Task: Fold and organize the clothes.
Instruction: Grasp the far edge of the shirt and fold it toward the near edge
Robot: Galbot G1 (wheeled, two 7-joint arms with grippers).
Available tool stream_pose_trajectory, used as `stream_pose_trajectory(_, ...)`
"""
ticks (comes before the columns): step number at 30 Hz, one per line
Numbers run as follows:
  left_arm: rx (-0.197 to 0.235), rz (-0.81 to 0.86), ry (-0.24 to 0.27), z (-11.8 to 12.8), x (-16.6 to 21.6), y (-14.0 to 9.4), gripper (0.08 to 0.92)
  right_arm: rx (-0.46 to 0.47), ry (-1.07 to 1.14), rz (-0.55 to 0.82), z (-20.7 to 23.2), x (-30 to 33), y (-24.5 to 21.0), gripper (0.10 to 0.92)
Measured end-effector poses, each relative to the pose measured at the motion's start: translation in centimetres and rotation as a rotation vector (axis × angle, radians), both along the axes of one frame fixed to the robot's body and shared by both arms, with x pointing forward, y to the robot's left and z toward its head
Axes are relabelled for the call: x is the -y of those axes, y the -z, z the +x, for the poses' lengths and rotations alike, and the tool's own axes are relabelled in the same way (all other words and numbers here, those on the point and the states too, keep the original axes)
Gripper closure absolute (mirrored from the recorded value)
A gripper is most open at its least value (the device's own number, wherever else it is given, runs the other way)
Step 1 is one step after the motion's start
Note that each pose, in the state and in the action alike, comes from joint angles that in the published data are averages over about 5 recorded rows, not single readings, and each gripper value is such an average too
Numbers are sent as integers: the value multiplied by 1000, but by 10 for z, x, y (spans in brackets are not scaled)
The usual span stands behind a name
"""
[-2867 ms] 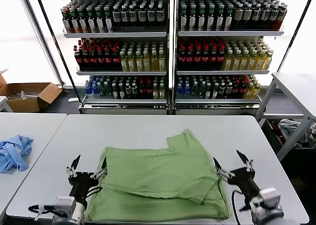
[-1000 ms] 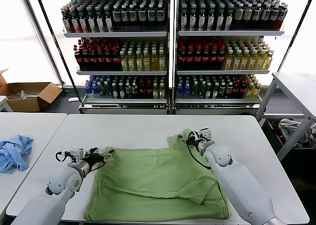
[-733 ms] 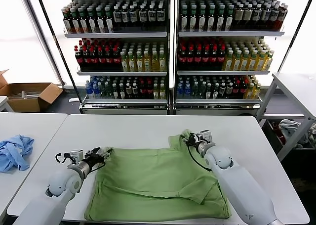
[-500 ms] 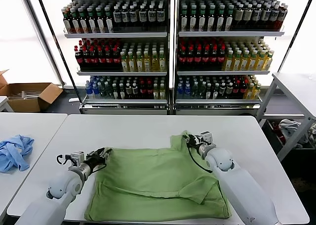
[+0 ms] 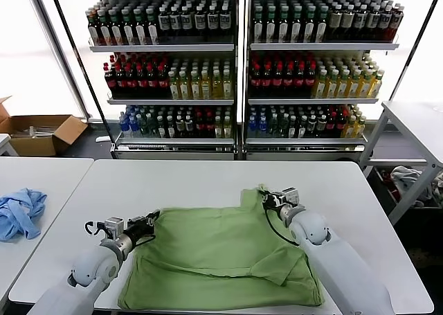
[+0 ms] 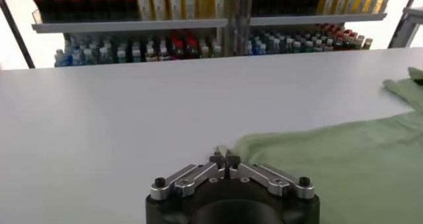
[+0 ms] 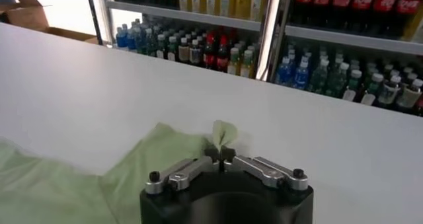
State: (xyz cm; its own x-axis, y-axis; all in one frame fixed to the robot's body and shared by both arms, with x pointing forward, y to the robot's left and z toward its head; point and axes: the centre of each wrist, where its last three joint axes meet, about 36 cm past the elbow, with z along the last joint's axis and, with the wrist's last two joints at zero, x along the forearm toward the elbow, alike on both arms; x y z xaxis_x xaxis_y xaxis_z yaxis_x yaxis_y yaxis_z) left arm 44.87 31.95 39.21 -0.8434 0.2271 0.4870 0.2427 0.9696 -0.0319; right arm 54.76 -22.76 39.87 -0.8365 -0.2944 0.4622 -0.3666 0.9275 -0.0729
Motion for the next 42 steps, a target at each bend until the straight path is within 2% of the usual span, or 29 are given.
stream_pose_trajectory(8,102,-2,-25,-6,-1,-18,913,131,5,21,-15,7,-21,910)
stream_pose_trajectory(15,159,25,-34,-24,0,-31,913,210,-1,16,-44,18,-40,910)
stream_pose_trajectory(24,201,106,-6,-65,10,-38,913,251,-21,-9,-102,29,-43,909)
stream_pose_trajectory(33,223,180,37,-110,25,-38,913,243,-51,-29,-161,31,-37,910)
stream_pose_trajectory(42,236,238,51,-137,32,-34,913,234,-62,-51,-211,29,-31,910)
